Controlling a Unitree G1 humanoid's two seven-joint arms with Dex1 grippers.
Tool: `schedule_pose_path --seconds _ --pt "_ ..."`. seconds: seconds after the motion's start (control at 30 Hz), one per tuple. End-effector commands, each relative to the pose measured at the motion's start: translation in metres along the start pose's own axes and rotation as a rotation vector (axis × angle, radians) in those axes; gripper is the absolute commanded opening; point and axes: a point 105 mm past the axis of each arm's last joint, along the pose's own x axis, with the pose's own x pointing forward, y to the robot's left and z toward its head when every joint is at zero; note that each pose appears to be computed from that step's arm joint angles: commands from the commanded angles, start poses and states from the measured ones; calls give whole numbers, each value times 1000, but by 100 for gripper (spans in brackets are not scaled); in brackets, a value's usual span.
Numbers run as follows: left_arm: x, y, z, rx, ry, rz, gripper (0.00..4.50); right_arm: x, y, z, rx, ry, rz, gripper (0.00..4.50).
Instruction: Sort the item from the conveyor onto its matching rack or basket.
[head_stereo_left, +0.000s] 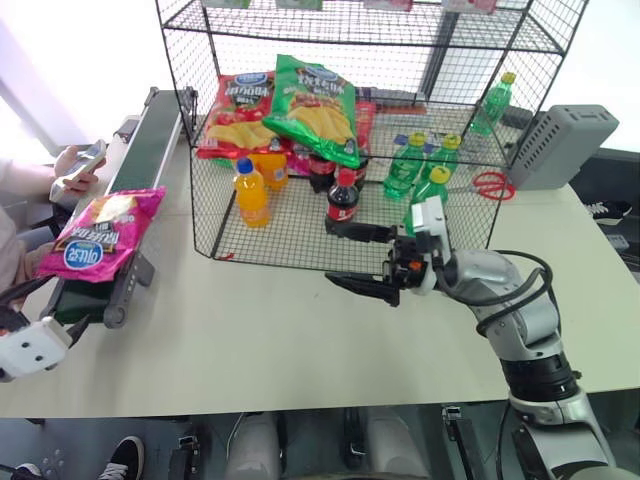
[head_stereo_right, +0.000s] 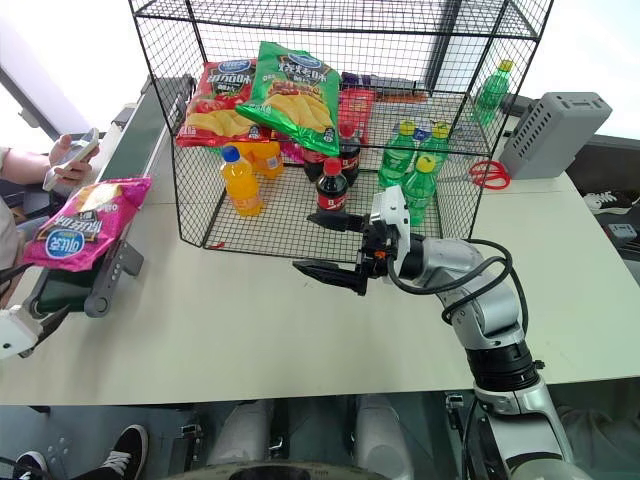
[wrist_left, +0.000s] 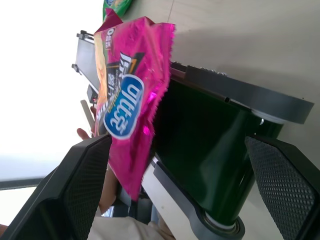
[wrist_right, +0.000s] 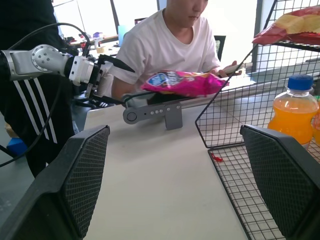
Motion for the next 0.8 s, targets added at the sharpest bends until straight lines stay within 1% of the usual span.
schedule_pose_path --seconds 0.03,0.3,0.37,0.4,0.5,0.57,0.63,0.67,0.73,0.8 --pt "0 6 -2 18 7 9 450 -5 -2 12 -73 -3 -14 436" --pt "6 5 0 -3 -5 2 450 -8 -3 11 -80 14 -32 436" --pt "6 2 2 -36 -14 -13 397 -8 -3 11 -85 17 -30 450" --pt "7 0 3 -51 -20 -26 365 -9 -5 11 -90 19 -35 450" --pt "7 3 6 -59 -35 -12 220 -10 -6 11 -95 27 -40 450" --pt "8 6 8 -63 -46 1 110 -10 -6 10 -100 34 -37 450" --pt "8 11 11 -87 -59 16 12 -11 -7 9 -104 40 -42 450" --pt "9 15 14 -105 -74 29 5 -11 -7 8 -105 42 -44 450" --pt "10 26 19 -140 -103 65 5 -11 -8 8 -106 44 -44 450" --pt "11 45 28 -240 -161 115 5 -12 -8 7 -111 49 -44 450"
